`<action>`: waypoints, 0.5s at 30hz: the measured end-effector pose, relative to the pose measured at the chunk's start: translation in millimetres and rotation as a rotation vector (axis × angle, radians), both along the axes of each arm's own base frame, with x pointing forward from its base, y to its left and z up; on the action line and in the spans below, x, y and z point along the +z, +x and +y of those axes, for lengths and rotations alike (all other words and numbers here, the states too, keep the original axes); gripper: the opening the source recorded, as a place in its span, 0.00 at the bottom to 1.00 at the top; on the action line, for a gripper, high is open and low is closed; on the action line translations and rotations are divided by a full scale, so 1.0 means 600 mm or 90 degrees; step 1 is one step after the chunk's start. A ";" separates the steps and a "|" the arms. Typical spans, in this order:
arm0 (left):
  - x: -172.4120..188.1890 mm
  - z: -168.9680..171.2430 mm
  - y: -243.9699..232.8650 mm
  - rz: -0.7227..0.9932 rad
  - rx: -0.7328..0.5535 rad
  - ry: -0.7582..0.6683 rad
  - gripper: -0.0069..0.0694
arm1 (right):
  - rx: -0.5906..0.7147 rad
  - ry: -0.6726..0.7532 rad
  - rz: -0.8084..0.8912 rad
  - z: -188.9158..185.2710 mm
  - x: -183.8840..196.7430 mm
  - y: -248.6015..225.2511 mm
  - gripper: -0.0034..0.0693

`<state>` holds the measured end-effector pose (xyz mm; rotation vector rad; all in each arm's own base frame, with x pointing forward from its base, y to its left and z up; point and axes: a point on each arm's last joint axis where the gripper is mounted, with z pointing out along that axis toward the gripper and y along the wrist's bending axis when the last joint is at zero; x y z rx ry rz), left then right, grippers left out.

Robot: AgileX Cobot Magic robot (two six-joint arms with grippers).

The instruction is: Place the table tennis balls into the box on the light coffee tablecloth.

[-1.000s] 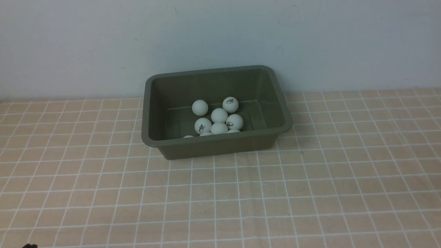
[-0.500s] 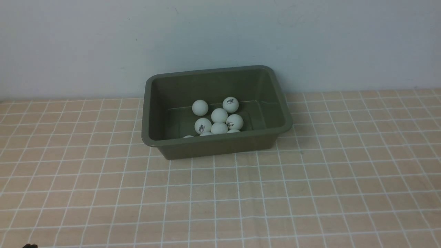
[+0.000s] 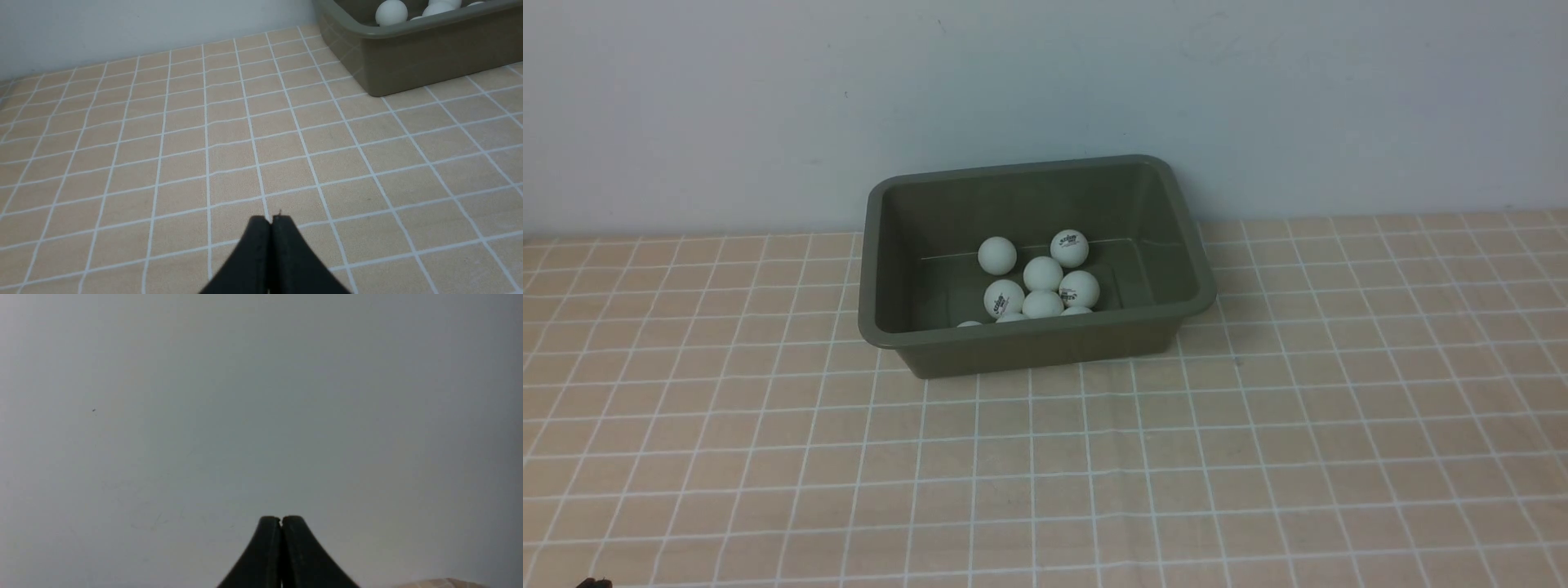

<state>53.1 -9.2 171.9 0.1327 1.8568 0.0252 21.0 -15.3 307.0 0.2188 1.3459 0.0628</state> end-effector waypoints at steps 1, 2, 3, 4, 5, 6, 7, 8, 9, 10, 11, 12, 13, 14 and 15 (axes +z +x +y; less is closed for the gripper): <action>0.000 0.000 0.000 0.000 0.000 0.000 0.00 | 0.003 -0.002 0.028 0.001 -0.013 0.004 0.02; 0.000 0.000 0.000 0.000 0.000 0.000 0.00 | 0.007 -0.004 0.053 0.002 -0.024 0.008 0.02; 0.000 0.000 0.000 0.000 0.000 0.000 0.00 | 0.012 -0.010 0.088 0.004 -0.041 0.014 0.02; 0.000 0.000 0.000 0.000 0.000 0.000 0.00 | 0.013 -0.012 0.095 0.004 -0.045 0.015 0.02; 0.000 0.000 0.000 0.000 0.000 0.000 0.00 | 0.025 -0.027 0.145 0.008 -0.070 0.023 0.02; 0.000 0.000 0.000 0.000 0.000 0.000 0.00 | 0.033 -0.039 0.173 0.010 -0.086 0.027 0.02; 0.000 0.000 0.000 0.000 0.000 0.000 0.00 | 0.043 -0.055 0.198 0.013 -0.102 0.031 0.02; 0.000 0.000 0.000 0.000 0.000 0.000 0.00 | 0.054 -0.071 0.217 0.015 -0.115 0.034 0.02; 0.000 0.000 0.000 0.000 0.000 0.000 0.00 | 0.063 -0.080 0.230 0.018 -0.124 0.037 0.02; 0.000 0.000 0.000 0.000 0.000 0.000 0.00 | 0.070 -0.100 0.245 0.019 -0.136 0.039 0.02; 0.000 0.000 0.000 0.000 0.000 0.000 0.00 | 0.083 -0.108 0.251 0.021 -0.144 0.040 0.02; 0.000 0.000 0.000 0.000 0.000 0.000 0.00 | 0.080 -0.114 0.265 0.022 -0.153 0.042 0.02; 0.000 0.000 0.000 0.000 0.000 0.000 0.00 | 0.085 -0.119 0.277 0.023 -0.163 0.044 0.02; 0.000 0.000 0.000 0.000 0.000 0.000 0.00 | 0.086 -0.120 0.282 0.023 -0.168 0.044 0.02; 0.000 0.000 0.000 0.000 0.000 0.000 0.00 | 0.088 -0.121 0.287 0.023 -0.173 0.045 0.02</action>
